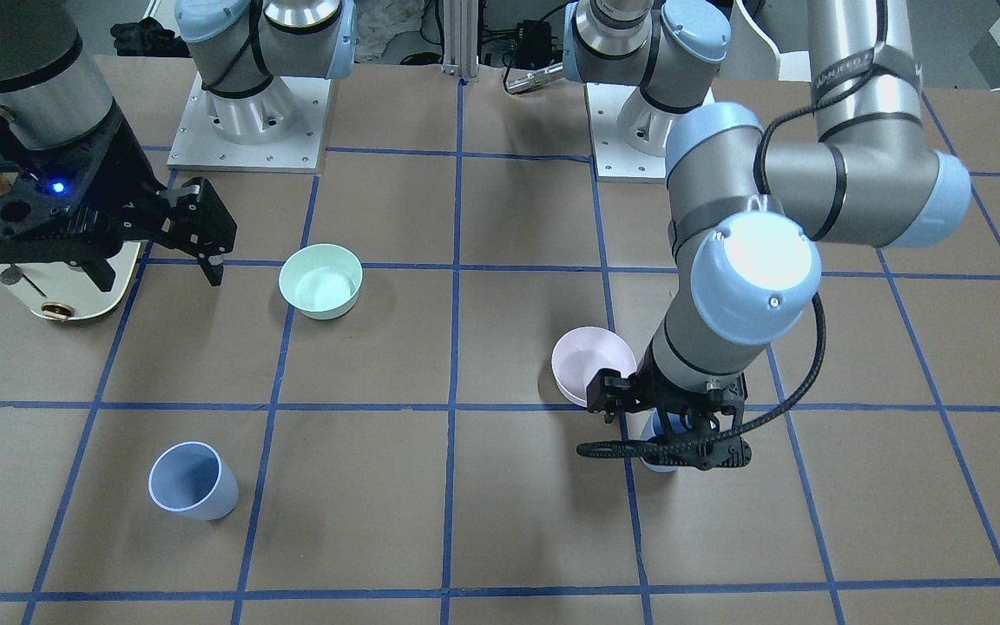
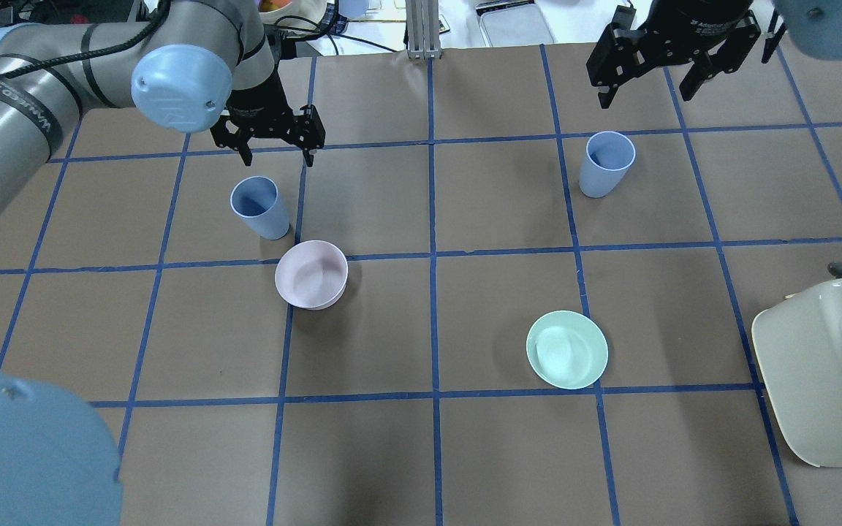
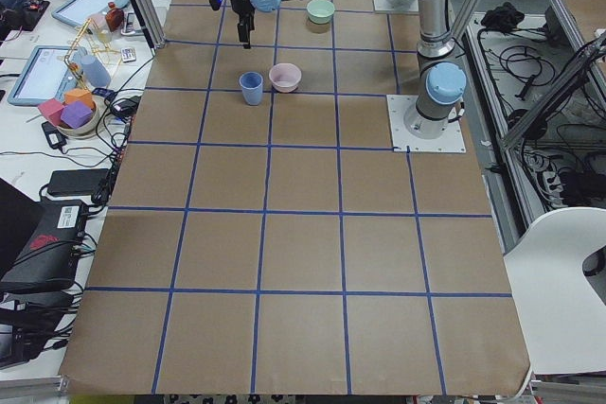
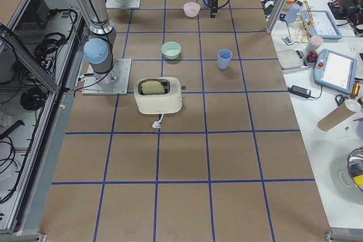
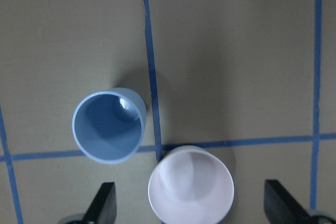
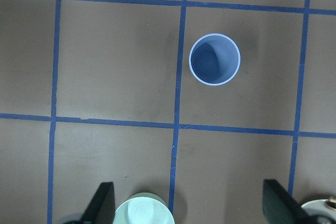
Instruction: Stack blue cups with both arms
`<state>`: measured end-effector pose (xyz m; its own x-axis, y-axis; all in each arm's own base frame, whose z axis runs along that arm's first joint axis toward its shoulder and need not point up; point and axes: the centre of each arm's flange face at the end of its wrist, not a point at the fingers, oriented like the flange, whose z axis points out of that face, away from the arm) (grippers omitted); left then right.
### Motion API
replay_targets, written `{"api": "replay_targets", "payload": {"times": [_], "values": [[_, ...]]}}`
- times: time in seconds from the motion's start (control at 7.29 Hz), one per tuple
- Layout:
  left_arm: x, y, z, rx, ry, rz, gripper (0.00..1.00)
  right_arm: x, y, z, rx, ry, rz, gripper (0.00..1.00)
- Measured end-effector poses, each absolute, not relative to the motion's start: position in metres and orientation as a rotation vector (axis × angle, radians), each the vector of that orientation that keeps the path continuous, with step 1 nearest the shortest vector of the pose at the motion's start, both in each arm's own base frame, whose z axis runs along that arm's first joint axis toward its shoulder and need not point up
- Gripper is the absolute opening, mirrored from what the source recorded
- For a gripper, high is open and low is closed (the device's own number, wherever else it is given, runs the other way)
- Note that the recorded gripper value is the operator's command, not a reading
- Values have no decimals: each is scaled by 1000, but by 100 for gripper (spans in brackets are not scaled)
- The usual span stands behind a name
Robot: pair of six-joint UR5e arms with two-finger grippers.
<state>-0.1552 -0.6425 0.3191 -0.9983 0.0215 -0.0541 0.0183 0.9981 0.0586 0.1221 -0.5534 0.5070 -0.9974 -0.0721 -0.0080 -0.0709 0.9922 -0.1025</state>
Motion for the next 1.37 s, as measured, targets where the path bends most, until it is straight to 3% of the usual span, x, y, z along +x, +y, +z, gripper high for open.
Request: {"api": "replay_targets", "payload": {"times": [0.14,0.27,0.41,0.96,1.37], "values": [[-142,-643,294,-3,3077,136,47,122,-553,507,-112,3124,-160,100],[-134,-641,273,-26,3075,156,13,122,-553,507,-111,3125,-160,100],[-131,-639,258,-37,3078,135,0,121,-554,507,-111,3125,-160,100],[-139,-636,262,-19,3078,39,0,121,-553,506,-111,3125,-154,100],[-247,-607,318,48,3083,-45,0,121,-553,506,-112,3128,-153,100]]}}
